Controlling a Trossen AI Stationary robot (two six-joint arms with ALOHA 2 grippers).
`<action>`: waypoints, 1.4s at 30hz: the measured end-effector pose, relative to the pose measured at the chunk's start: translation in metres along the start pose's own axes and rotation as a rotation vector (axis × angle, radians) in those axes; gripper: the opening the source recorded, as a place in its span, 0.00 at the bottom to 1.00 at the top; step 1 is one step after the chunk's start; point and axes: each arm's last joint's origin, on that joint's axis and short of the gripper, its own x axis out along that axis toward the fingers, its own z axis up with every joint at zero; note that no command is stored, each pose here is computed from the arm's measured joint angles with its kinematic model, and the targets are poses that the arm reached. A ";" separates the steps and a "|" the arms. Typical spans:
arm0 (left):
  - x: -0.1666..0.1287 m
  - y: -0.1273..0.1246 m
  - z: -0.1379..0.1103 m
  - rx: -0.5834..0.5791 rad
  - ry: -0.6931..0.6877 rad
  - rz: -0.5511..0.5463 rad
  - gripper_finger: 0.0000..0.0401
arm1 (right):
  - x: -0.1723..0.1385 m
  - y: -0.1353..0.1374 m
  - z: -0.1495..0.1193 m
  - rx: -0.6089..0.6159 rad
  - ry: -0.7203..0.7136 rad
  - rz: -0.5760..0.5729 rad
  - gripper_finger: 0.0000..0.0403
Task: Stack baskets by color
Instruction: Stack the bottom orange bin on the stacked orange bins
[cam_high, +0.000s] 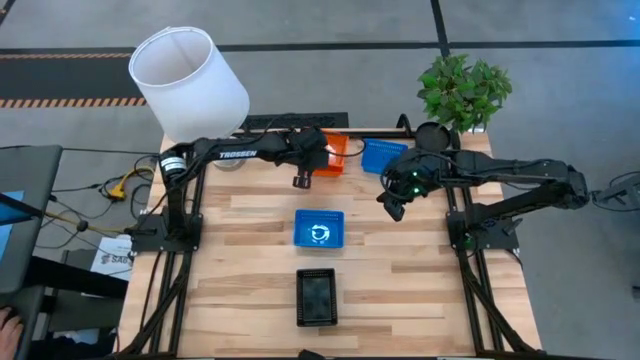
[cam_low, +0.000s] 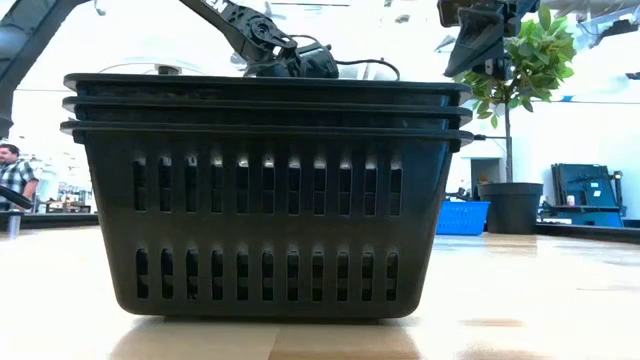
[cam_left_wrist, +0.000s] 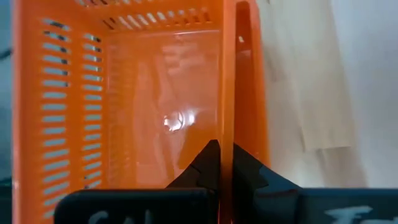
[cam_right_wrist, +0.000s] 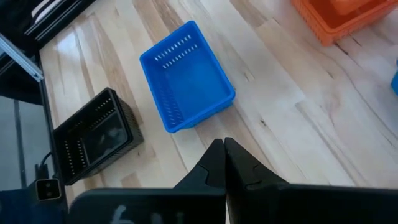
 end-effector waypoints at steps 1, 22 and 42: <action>0.000 0.000 0.000 -0.013 -0.002 -0.008 0.00 | 0.000 0.001 0.000 -0.001 -0.002 -0.006 0.02; 0.002 -0.005 -0.002 -0.180 -0.011 -0.108 0.00 | 0.000 0.002 -0.002 -0.011 -0.008 -0.027 0.02; 0.002 -0.007 -0.004 -0.237 0.012 -0.111 0.08 | 0.000 0.003 -0.002 -0.013 -0.007 -0.024 0.02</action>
